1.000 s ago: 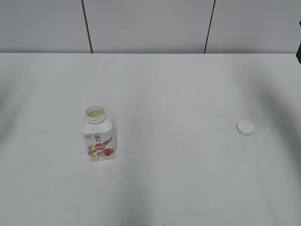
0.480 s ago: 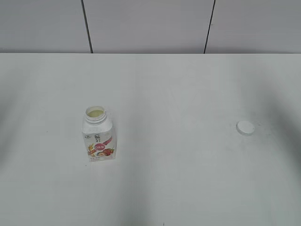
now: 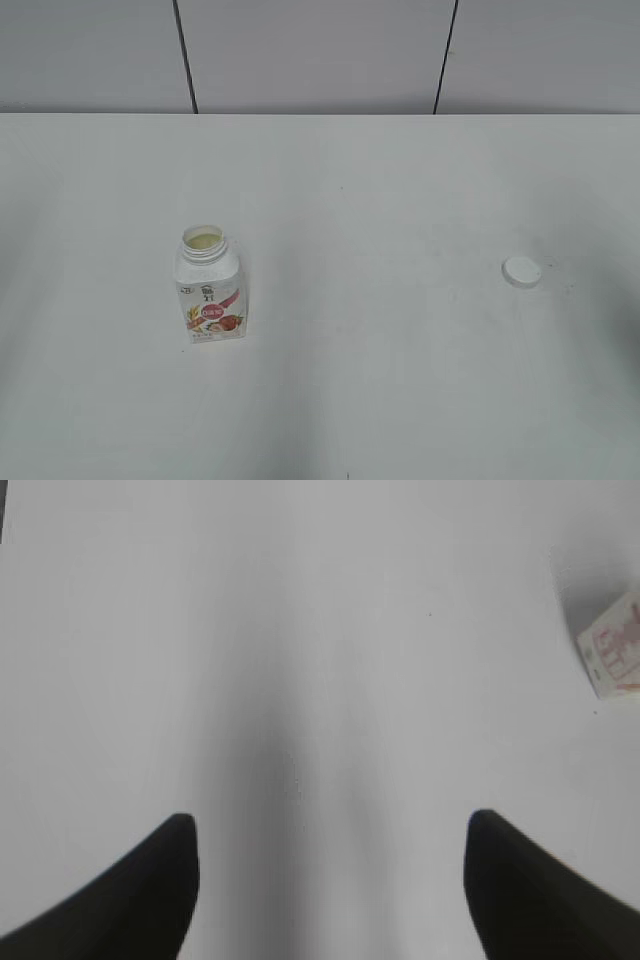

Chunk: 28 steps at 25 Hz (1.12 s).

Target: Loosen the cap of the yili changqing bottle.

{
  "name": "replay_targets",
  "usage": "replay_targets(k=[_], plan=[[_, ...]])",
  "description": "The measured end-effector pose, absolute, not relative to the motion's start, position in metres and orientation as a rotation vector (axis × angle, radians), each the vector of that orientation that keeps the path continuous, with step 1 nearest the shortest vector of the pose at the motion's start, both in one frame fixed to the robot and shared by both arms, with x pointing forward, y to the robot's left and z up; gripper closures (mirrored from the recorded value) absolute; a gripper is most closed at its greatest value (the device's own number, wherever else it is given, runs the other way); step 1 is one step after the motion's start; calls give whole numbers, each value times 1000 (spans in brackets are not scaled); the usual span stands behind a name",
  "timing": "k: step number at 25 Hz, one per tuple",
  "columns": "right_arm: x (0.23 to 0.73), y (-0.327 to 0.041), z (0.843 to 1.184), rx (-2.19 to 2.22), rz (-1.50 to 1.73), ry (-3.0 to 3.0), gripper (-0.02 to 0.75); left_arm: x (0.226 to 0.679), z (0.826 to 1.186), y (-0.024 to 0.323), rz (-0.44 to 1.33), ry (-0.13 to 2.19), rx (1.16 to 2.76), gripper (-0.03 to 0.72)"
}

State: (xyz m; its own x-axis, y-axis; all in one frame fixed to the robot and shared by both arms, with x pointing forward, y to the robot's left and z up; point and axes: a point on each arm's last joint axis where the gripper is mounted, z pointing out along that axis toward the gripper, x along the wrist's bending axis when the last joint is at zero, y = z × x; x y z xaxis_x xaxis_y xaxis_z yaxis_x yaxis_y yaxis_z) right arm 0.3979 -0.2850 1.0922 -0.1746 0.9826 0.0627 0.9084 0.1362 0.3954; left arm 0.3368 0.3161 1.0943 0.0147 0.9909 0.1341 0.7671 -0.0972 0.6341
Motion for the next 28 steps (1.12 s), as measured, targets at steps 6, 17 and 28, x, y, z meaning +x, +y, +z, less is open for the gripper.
replay_targets(k=[6,17,28], plan=[[351,-286,1090,1774,631,2100,183,290,1092,306,832,1752,1845,183],[300,-287,1067,1706,701,2037,183,246,1080,296,908,1657,1749,183],[266,-288,1057,1611,799,1944,234,233,1062,294,983,1593,1684,185]])
